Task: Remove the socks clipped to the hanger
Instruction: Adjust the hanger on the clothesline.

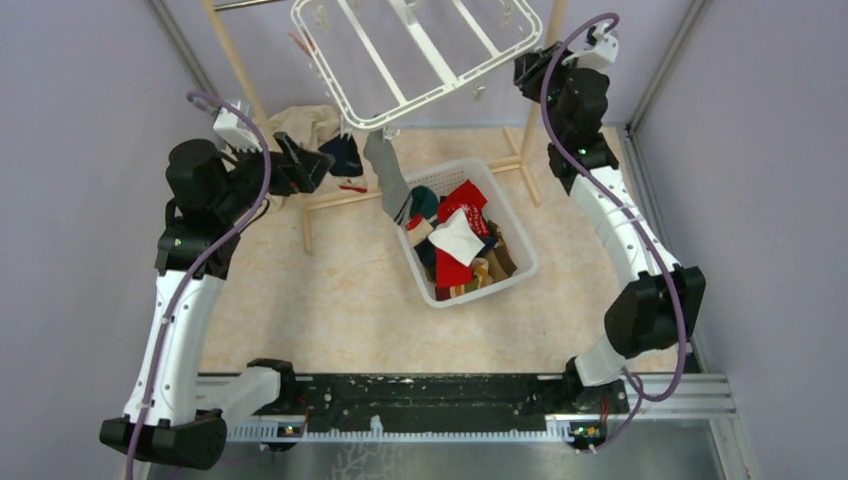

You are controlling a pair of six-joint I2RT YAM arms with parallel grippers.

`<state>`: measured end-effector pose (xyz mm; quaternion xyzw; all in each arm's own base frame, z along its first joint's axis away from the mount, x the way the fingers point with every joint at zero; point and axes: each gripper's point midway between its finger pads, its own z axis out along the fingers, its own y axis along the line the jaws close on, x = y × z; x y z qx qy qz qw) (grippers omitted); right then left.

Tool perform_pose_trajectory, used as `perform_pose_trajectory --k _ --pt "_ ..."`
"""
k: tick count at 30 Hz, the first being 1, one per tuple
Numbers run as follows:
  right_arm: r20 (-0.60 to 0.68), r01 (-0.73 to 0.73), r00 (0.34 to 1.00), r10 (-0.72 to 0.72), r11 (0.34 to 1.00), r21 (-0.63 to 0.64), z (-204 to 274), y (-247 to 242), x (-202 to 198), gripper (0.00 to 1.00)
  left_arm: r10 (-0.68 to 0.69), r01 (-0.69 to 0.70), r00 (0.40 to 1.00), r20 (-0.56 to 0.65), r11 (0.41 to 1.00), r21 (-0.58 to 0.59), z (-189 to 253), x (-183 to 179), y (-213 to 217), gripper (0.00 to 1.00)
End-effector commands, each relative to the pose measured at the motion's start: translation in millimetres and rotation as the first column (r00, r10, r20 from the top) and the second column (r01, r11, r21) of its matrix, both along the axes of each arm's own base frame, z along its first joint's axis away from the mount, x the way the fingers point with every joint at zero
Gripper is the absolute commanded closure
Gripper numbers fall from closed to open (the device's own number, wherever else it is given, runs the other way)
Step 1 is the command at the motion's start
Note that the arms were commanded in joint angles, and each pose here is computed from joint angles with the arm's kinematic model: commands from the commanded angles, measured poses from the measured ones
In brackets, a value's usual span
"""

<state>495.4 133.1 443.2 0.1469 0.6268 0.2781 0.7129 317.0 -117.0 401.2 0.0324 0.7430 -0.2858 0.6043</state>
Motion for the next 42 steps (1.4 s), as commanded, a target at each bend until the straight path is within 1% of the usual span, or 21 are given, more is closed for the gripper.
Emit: perform_pose_trajectory --k 1,8,10,12,13,14,18,20,22,26,30,36,39,42 --pt "0.13 -0.024 0.991 0.017 0.998 0.05 47 -11 7 0.65 -0.007 0.007 1.0 -0.012 1.0 -0.009 -1 -8 1 0.01" --pt "0.165 -0.02 0.986 0.013 0.999 0.046 63 -24 24 0.51 -0.01 0.01 1.0 -0.015 1.0 -0.008 -2 -12 1 0.01" --pt "0.169 -0.017 0.986 0.009 0.999 0.046 66 -28 26 0.44 -0.011 0.011 1.0 -0.016 1.0 -0.008 -3 -12 1 0.01" --pt "0.168 -0.049 0.985 0.042 0.998 0.038 68 -28 23 0.36 -0.011 0.011 1.0 -0.02 1.0 -0.008 -4 -12 1 0.01" --pt "0.165 -0.054 0.985 0.047 0.998 0.04 68 -29 20 0.3 -0.01 0.01 1.0 -0.019 1.0 -0.007 -4 -12 1 0.01" --pt "0.159 -0.062 0.986 0.055 0.997 0.04 67 -30 16 0.27 -0.009 0.009 1.0 -0.022 1.0 -0.007 -5 -12 1 0.01" --pt "0.129 -0.114 0.985 0.111 0.993 0.02 62 -25 -5 0.19 -0.01 0.009 1.0 -0.023 1.0 -0.006 -6 -11 1 0.01" --pt "0.113 -0.137 0.984 0.135 0.991 0.008 64 -23 -24 0.18 -0.01 0.01 1.0 -0.025 1.0 -0.004 -7 -11 1 0.01" --pt "0.083 -0.141 0.987 0.14 0.99 0.002 59 -24 -40 0.14 -0.011 0.011 1.0 -0.022 1.0 -0.005 -6 -11 0 0.01" --pt "0.026 -0.143 0.989 0.143 0.99 -0.013 47 -28 -71 0.11 -0.015 0.015 1.0 -0.026 1.0 -0.004 -9 -7 -1 0.01" --pt "-0.019 -0.176 0.984 0.175 0.984 -0.034 34 -26 -100 0.1 -0.017 0.017 0.999 -0.029 1.0 -0.002 -11 -5 -1 0.01" --pt "-0.074 -0.3 0.952 0.298 0.954 -0.019 2 -9 -141 0.1 -0.022 0.022 0.999 -0.036 1.0 0.0 -18 0 -2 0.01" --pt "-0.096 -0.381 0.922 0.375 0.923 -0.049 -16 12 -156 0.11 -0.027 0.027 0.999 -0.043 1.0 0.0 -22 3 -4 0.01" --pt "-0.125 -0.472 0.881 0.457 0.871 -0.138 -35 50 -169 0.12 -0.027 0.027 0.998 -0.048 1.0 0.002 -25 6 -4 0.01"
